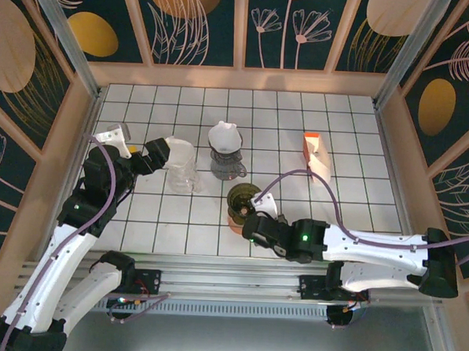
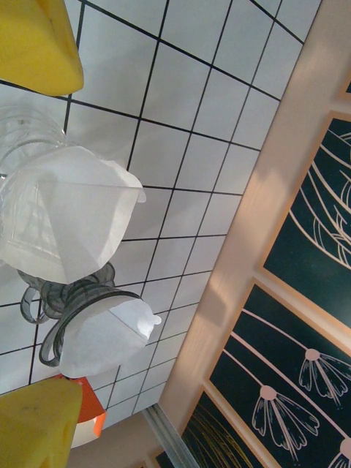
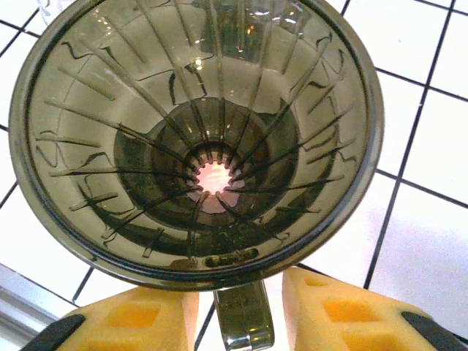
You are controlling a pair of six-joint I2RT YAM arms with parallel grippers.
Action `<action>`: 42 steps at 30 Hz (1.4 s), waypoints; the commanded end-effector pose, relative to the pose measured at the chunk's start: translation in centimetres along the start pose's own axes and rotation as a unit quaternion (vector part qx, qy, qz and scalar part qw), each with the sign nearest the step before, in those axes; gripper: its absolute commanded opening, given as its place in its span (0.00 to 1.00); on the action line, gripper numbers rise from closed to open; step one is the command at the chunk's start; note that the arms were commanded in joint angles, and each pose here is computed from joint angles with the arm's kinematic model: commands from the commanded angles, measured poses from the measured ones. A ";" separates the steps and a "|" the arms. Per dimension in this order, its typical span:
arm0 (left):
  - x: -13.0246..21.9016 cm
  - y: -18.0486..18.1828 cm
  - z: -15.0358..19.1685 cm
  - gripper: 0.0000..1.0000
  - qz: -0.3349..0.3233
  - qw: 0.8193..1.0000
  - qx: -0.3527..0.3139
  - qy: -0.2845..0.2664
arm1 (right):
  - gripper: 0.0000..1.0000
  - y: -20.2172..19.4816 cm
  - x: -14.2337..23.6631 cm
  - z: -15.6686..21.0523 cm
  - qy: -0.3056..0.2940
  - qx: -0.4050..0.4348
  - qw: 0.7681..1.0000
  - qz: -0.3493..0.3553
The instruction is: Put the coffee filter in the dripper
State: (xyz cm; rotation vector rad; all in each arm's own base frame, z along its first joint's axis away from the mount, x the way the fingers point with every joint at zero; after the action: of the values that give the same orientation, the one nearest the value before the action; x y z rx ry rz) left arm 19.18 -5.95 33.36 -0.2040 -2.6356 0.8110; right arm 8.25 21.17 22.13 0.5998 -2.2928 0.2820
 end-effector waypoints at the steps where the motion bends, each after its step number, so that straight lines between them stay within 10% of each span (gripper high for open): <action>1: -0.2 -0.1 0.1 0.99 0.012 1.000 0.004 -0.003 | 0.47 -0.1 0.0 0.2 -0.003 -0.002 1.000 0.016; 10: -0.1 -0.2 0.0 0.99 0.012 1.000 0.005 -0.005 | 0.63 -0.2 1.8 -1.6 -0.050 -0.026 0.998 0.009; 26: -1.8 -1.2 0.1 0.99 0.064 0.998 0.017 0.018 | 0.64 -4.9 1.8 -7.4 -0.158 -0.129 0.978 0.052; 42: -4.8 -6.0 7.2 0.85 0.197 0.960 -0.022 0.198 | 0.62 -11.2 -0.4 -8.2 -0.125 -0.235 0.959 0.096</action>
State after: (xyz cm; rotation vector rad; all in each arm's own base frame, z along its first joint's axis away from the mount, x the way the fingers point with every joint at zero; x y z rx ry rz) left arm 20.74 -14.36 28.86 -0.7273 -2.2764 0.7425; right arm 18.55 14.41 27.81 0.1534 -2.5369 -0.2319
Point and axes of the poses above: each hand's point on the last joint's axis, 136 mm out from that joint toward the fingers, its own x axis back along the fingers, its own y axis along the line the jaws close on, z = x × y, the point moved 10 cm from there along x, back along the fingers, and after that the axes turned 4 degrees about x, right-handed, at the moved point
